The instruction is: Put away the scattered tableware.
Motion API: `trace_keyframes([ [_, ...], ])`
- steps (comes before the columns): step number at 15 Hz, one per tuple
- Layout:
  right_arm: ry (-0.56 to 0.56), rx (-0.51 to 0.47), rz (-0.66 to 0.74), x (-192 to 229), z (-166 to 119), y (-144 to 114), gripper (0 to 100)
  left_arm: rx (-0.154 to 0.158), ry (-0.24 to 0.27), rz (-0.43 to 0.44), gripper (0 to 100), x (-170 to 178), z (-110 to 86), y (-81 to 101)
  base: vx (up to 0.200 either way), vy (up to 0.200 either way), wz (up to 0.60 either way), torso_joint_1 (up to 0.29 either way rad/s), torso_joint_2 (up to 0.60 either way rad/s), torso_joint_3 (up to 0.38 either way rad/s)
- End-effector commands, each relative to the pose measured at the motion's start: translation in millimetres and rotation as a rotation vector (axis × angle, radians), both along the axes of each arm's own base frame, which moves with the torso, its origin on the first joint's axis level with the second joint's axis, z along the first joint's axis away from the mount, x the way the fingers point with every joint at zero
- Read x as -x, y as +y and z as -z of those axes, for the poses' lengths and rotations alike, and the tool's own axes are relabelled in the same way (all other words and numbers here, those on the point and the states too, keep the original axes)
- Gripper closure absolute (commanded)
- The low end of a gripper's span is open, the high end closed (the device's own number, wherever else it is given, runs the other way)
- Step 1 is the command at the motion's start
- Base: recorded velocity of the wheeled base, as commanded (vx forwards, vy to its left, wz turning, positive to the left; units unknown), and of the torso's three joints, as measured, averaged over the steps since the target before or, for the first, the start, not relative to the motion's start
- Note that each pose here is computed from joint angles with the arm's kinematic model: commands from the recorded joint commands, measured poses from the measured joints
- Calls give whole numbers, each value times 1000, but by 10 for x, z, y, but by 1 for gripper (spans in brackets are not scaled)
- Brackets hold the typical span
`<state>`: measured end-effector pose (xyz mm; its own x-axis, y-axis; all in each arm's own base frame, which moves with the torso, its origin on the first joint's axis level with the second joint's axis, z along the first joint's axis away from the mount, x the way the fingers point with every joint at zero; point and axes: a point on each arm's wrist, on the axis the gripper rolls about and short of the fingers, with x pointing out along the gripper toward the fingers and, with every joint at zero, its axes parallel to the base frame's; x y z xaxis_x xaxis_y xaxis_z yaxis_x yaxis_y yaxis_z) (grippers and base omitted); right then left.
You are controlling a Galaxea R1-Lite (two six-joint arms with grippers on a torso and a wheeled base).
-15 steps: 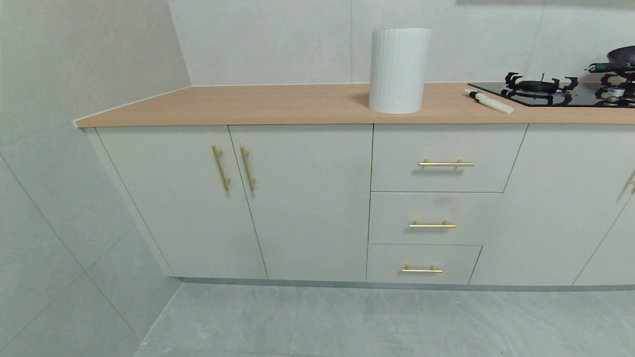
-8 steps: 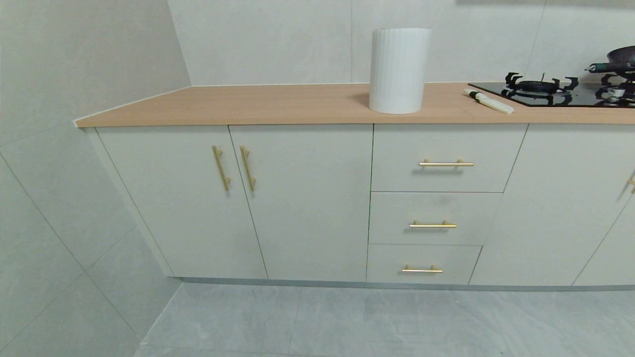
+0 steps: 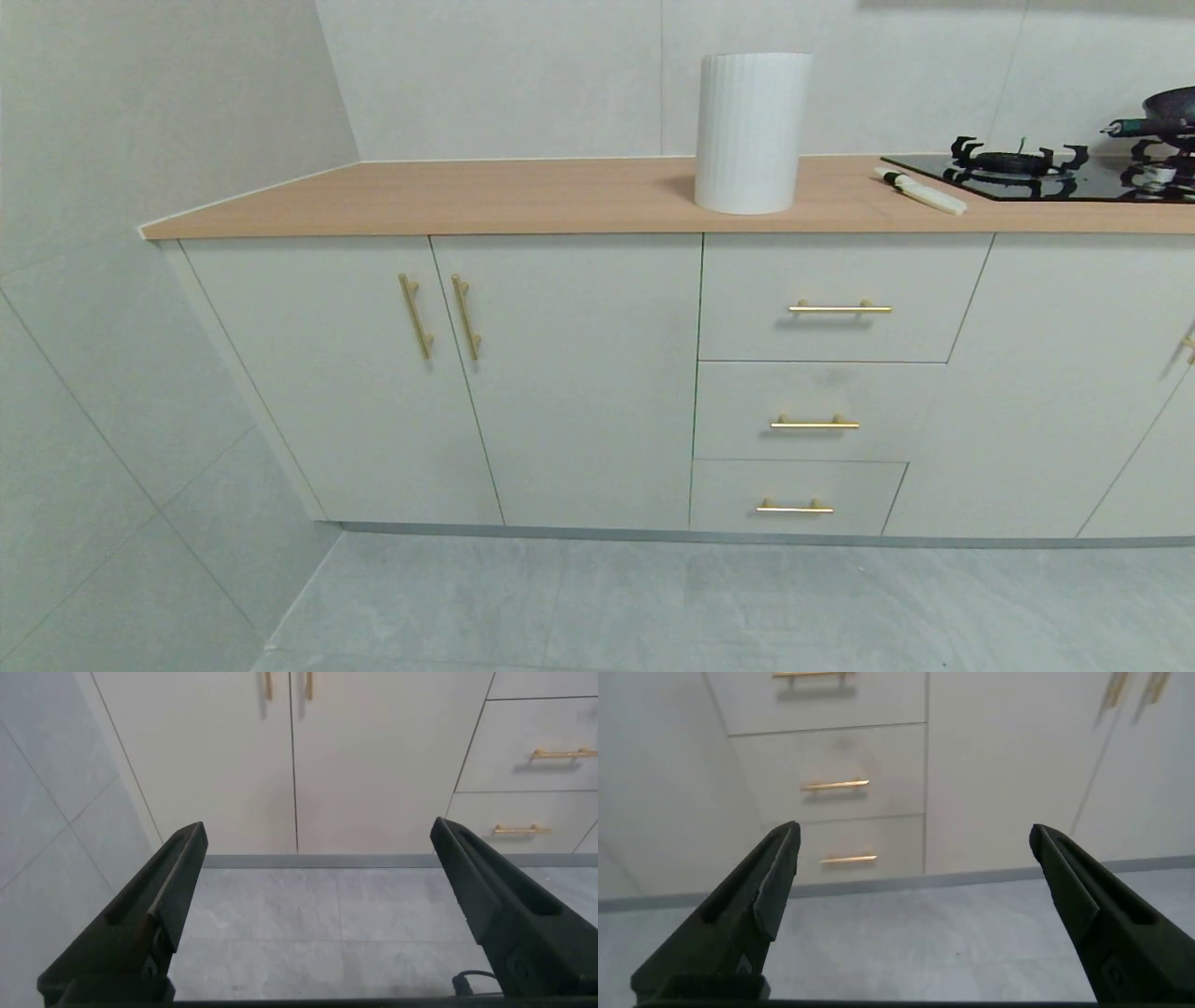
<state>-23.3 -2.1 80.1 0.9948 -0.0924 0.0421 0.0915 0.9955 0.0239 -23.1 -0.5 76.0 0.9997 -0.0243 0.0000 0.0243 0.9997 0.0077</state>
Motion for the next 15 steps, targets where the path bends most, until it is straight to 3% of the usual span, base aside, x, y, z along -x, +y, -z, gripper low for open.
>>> trace_keyframes([
  [1, 49, 9, -66, -5, 47, 15, 0, 0, 0, 0, 0, 0, 0, 0, 0, 0, 0, 0, 0, 0],
  [11, 48, 14, -83, -5, 46, 19, 0, -3, 0, 0, 0, 0, 0, 0, 0, 0, 0, 0, 0, 0],
  [15, 49, 12, -86, -7, 50, 19, 0, -2, 0, 0, 0, 0, 0, 0, 200, 0, 0, 5, -1, 2],
])
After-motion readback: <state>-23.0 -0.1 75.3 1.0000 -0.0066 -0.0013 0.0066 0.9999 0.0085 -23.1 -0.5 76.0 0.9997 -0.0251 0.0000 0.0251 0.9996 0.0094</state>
